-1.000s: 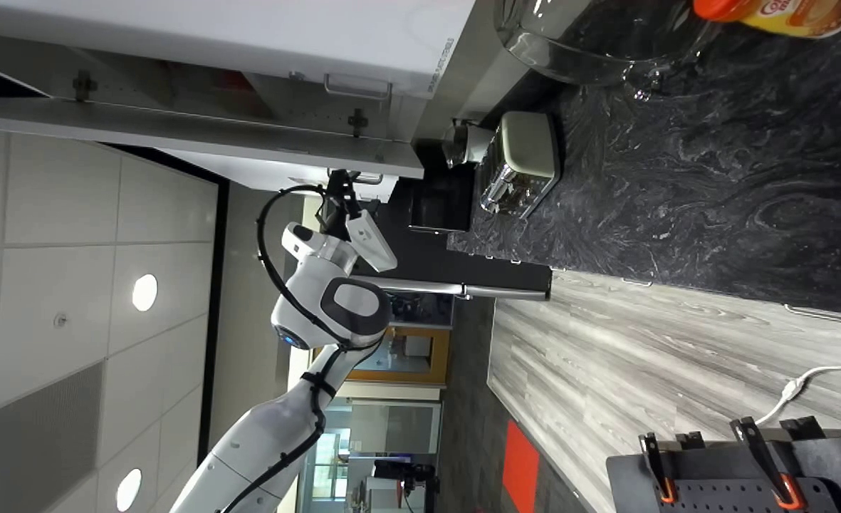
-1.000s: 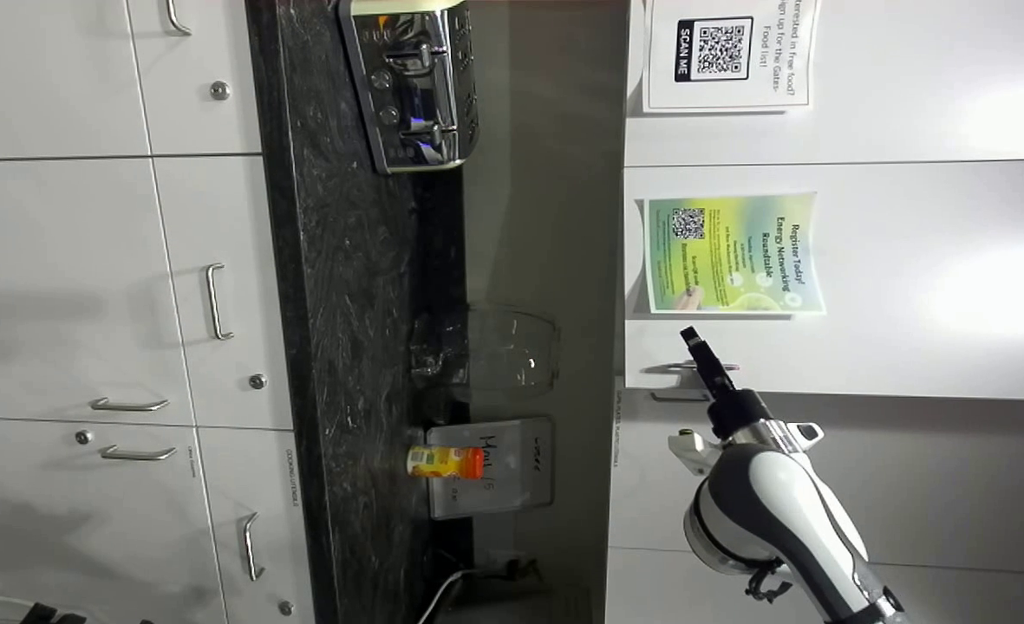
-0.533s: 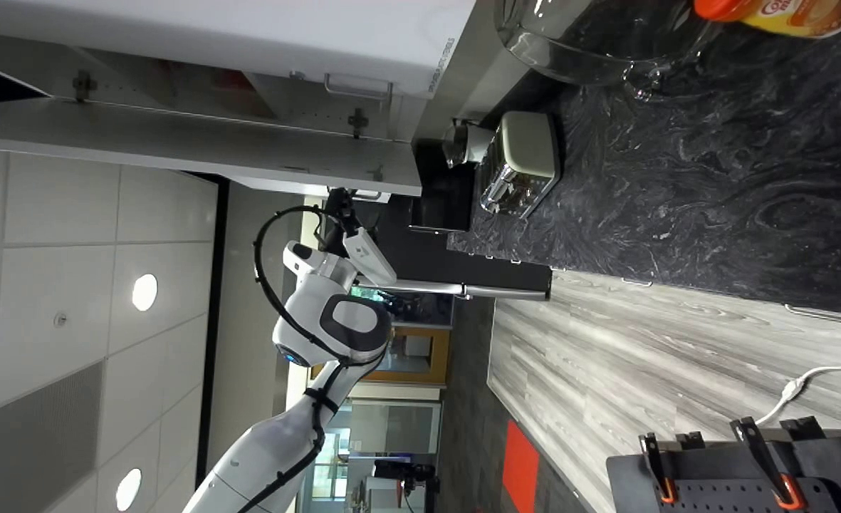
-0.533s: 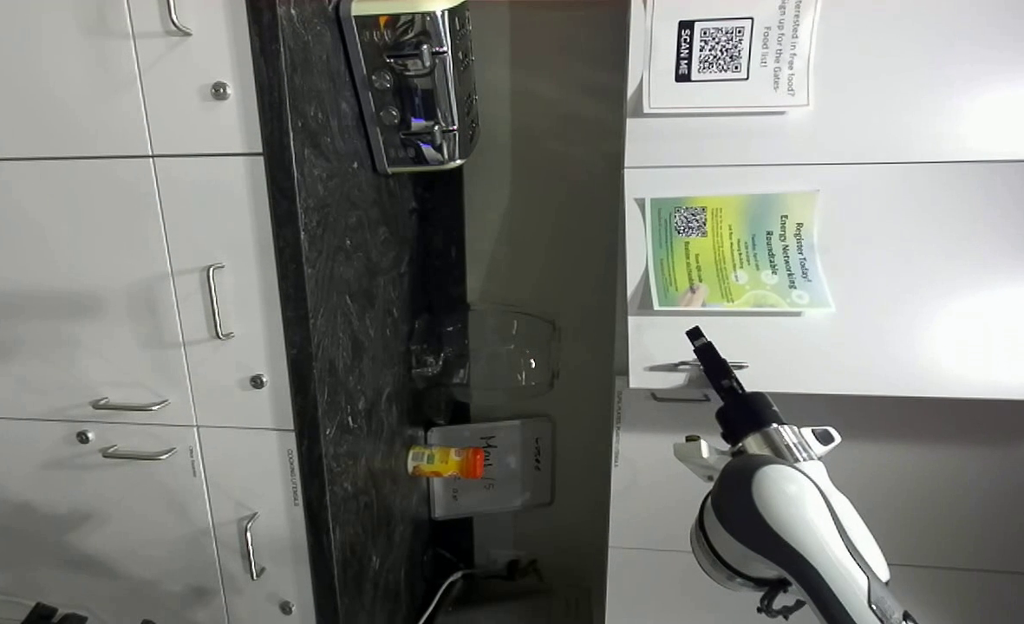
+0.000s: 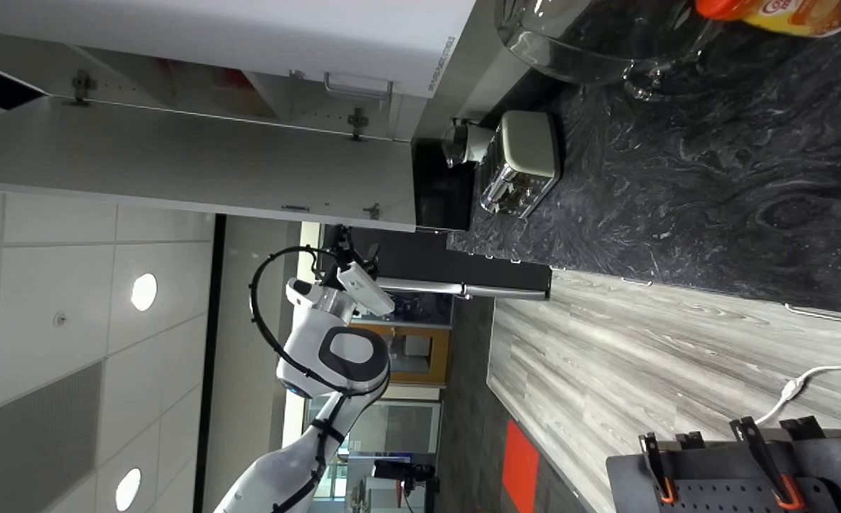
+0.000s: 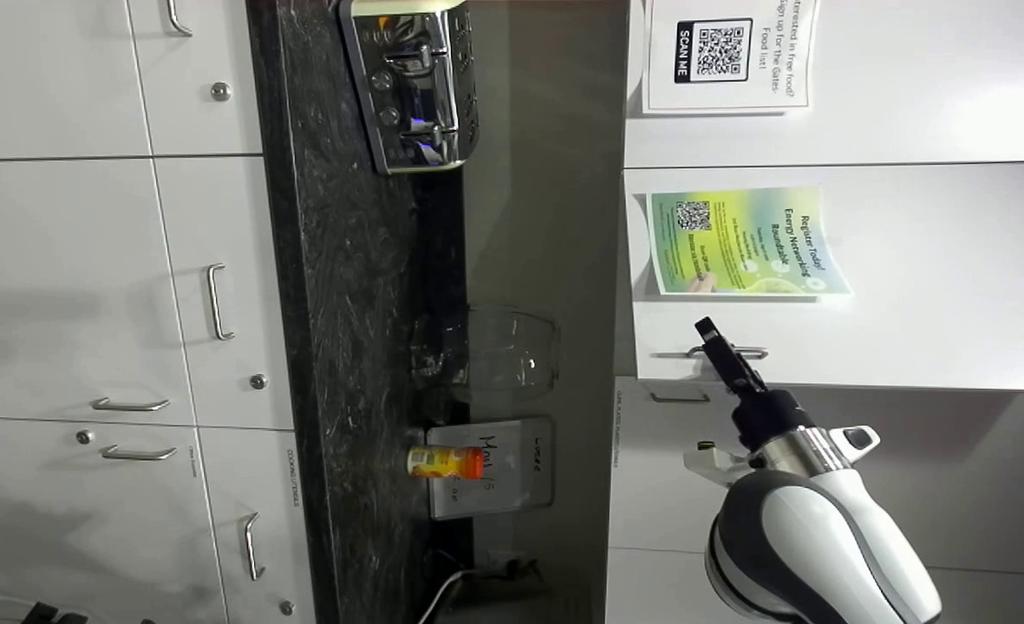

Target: Open the left door of the third upper cabinet from the left

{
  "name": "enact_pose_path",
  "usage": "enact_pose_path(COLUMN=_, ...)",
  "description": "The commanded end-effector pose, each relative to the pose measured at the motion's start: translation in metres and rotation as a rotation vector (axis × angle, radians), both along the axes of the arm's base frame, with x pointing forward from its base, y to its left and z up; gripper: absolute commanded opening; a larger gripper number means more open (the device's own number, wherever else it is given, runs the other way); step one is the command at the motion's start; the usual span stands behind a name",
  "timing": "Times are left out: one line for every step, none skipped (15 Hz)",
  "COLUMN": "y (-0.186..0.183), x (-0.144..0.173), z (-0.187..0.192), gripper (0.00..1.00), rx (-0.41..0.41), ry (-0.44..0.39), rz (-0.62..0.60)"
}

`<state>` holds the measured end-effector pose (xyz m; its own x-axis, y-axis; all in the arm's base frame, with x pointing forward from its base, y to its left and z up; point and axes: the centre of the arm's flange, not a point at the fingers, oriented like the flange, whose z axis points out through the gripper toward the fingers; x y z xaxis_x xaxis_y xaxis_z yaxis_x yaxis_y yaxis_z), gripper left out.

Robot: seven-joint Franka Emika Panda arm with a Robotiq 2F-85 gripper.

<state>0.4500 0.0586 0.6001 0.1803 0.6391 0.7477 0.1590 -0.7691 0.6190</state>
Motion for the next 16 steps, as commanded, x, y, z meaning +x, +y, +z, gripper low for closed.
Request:
enact_pose_path(y=0.082, x=0.008, z=-0.013, gripper=1.00, rx=-0.070, ry=0.018, rz=0.104)
enact_pose_path(y=0.091, x=0.006, z=-0.014, gripper=1.00, rx=-0.083, ry=0.015, rz=0.109)
enact_pose_path(y=0.102, x=0.004, z=-0.016, gripper=1.00, rx=-0.101, ry=0.011, rz=0.113)
enact_pose_path(y=0.114, x=0.002, z=-0.018, gripper=1.00, rx=-0.119, ry=0.007, rz=0.116)
enact_pose_path(y=0.127, x=0.000, z=-0.020, gripper=1.00, rx=-0.138, ry=0.000, rz=0.120)
enact_pose_path(y=0.140, x=-0.001, z=-0.021, gripper=1.00, rx=-0.157, ry=-0.011, rz=0.115)
enact_pose_path(y=0.145, x=0.000, z=-0.022, gripper=1.00, rx=-0.176, ry=-0.023, rz=0.091)
enact_pose_path(y=0.153, x=0.001, z=-0.023, gripper=1.00, rx=-0.189, ry=-0.037, rz=0.074)
enact_pose_path(y=0.162, x=0.001, z=-0.025, gripper=1.00, rx=-0.208, ry=-0.047, rz=0.057)
enact_pose_path(y=0.171, x=0.002, z=-0.027, gripper=1.00, rx=-0.234, ry=-0.068, rz=0.032)
enact_pose_path(y=0.180, x=0.004, z=-0.029, gripper=1.00, rx=-0.255, ry=-0.075, rz=0.024)
enact_pose_path(y=0.190, x=0.006, z=-0.032, gripper=1.00, rx=-0.276, ry=-0.070, rz=0.015)
enact_pose_path(y=0.200, x=0.008, z=-0.033, gripper=1.00, rx=-0.293, ry=-0.066, rz=-0.002)
enact_pose_path(y=0.211, x=0.010, z=-0.035, gripper=1.00, rx=-0.311, ry=-0.054, rz=-0.023)
enact_pose_path(y=0.224, x=0.012, z=-0.035, gripper=1.00, rx=-0.324, ry=-0.040, rz=-0.033)
enact_pose_path(y=0.237, x=0.015, z=-0.035, gripper=1.00, rx=-0.342, ry=-0.017, rz=-0.047)
